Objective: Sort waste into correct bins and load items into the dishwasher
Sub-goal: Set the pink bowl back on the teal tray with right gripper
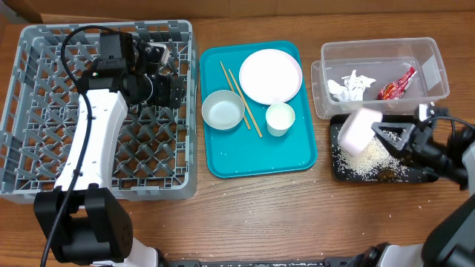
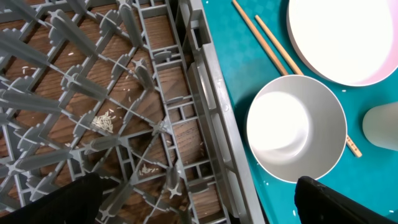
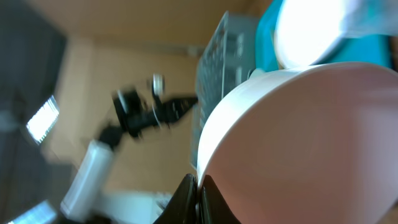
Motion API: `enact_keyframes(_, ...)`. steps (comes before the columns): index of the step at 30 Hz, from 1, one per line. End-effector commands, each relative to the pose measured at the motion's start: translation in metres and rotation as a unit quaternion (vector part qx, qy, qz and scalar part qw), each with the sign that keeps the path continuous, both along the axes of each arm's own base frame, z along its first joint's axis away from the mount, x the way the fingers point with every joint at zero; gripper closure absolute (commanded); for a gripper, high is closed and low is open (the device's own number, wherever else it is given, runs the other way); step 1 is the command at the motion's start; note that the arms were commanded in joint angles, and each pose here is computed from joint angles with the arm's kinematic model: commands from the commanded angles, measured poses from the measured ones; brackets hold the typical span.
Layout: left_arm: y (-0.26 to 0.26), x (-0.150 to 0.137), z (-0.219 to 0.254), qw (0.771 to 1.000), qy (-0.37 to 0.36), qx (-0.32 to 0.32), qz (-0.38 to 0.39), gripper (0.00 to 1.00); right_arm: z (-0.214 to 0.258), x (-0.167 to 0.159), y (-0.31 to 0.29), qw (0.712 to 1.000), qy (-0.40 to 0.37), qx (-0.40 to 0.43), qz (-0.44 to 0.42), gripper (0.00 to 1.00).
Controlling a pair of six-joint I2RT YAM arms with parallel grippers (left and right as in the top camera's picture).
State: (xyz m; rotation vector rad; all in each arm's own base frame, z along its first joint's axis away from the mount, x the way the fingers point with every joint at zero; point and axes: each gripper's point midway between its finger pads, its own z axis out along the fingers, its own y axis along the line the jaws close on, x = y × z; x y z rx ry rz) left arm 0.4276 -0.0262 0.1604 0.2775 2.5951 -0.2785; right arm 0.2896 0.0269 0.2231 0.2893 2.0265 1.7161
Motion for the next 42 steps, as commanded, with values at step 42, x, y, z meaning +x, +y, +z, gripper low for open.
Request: enact_keyframes(42,-0.002,0.008,0.012,1.000,-0.025,0.000,-0.008,0.00,-0.136,-0.002,0.313,0.804,0.058,-0.537,0.248,0.69)
